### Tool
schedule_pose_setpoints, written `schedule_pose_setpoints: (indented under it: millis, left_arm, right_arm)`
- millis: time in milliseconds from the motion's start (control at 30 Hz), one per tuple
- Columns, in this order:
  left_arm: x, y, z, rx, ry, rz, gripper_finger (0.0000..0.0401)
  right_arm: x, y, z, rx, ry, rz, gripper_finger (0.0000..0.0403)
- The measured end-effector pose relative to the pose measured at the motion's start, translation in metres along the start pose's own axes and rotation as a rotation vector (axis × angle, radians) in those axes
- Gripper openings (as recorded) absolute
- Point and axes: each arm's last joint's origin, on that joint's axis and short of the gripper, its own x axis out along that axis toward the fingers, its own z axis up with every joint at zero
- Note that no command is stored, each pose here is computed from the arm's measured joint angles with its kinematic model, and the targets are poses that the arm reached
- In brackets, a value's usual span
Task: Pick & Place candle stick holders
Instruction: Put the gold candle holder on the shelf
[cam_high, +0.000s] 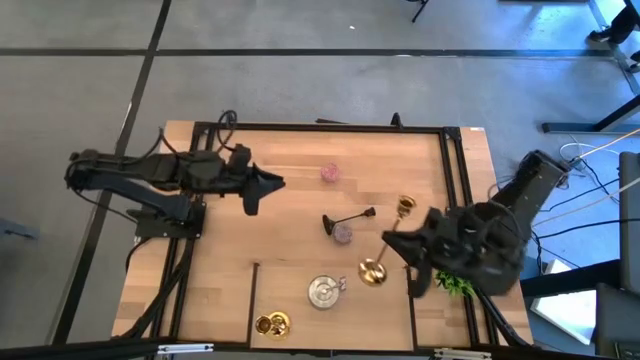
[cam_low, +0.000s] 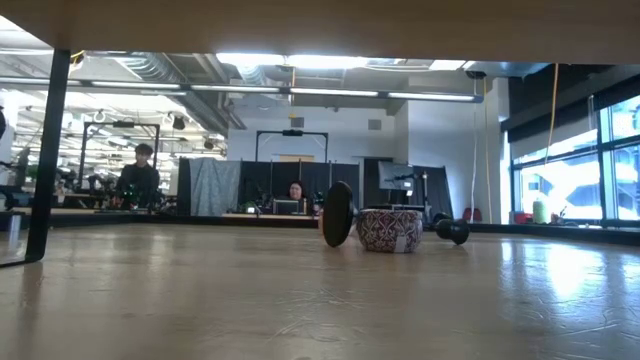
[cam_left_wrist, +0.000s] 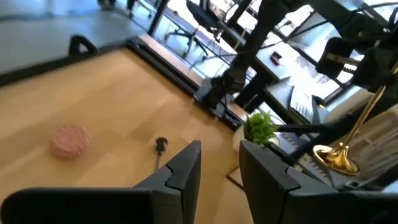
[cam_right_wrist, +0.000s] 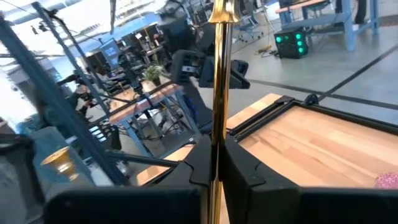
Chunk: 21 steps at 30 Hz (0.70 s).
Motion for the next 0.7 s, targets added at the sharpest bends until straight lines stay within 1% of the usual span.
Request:
schedule_pose_setpoints:
  millis: [133, 333, 600, 700]
  left_arm:
    - [-0.002, -0.007, -0.006, -0.037, -0.006, 0.005, 0.0104]
    - [-0.01, -0.02, -0.017, -0.031, -0.064, 0.044, 0.0104]
    - [-0.022, -0.032, -0.029, -0.047, -0.132, 0.082, 0.0104]
    - [-0.026, -0.036, -0.033, -0.052, -0.153, 0.091, 0.0104]
  right_arm:
    - [-0.023, 0.008, -0.008, 0.002, -0.018, 0.004, 0.0017]
    - [-0.049, 0.023, -0.022, 0.025, -0.054, 0.006, 0.0017]
    - [-0.064, 0.052, -0.051, 0.018, -0.069, 0.032, 0.0017]
    - [-0.069, 0.058, -0.061, 0.005, -0.088, -0.008, 0.0017]
